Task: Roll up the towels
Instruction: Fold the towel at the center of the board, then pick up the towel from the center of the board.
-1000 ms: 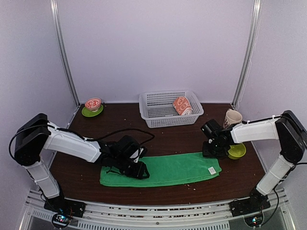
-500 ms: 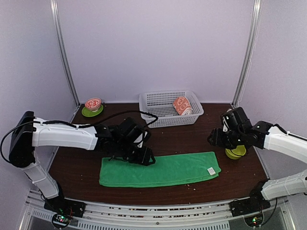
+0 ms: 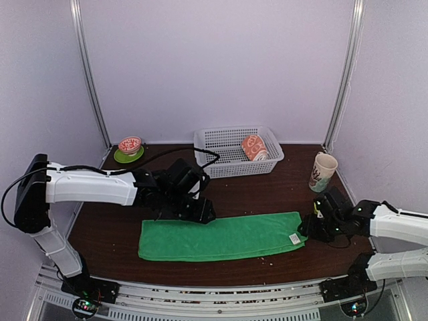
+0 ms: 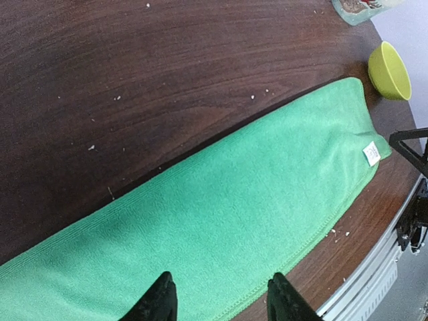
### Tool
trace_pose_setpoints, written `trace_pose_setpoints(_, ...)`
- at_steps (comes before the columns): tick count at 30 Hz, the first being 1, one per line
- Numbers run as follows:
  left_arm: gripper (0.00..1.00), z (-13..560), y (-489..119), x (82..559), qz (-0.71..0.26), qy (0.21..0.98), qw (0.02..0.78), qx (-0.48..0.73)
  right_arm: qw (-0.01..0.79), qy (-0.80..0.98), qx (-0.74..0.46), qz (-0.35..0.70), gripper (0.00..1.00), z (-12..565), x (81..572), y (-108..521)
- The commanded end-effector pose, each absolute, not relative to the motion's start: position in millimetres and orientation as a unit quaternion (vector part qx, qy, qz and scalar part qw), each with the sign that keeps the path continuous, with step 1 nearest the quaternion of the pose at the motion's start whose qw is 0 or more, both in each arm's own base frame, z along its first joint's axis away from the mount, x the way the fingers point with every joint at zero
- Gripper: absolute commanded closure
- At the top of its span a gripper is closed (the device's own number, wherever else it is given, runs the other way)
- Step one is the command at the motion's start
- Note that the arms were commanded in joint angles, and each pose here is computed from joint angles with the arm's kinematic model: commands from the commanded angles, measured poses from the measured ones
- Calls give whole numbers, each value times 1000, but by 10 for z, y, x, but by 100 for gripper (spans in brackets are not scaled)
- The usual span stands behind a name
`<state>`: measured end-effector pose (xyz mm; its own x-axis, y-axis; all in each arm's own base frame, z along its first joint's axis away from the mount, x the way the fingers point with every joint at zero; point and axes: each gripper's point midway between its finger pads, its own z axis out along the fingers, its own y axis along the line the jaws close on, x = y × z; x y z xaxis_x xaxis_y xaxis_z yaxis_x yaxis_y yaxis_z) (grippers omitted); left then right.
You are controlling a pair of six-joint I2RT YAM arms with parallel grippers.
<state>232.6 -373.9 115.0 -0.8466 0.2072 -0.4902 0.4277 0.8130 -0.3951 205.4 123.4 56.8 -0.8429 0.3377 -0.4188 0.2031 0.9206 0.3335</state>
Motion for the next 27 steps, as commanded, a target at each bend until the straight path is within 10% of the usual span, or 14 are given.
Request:
trace_pose_setpoints(1,53,1090,-3673,2366,-243,929,225,164,223,951,176,119,46,330,1983,1151)
trace_pose_setpoints(11,53,1125,-3680,2389,-245,926,233,169,178,954,205,125,55,5,1848,1179)
trace_pose_setpoints(27,54,1094,-3602,2411,-235,928,233,171,153,965,183,111,100,-27,1592,1085)
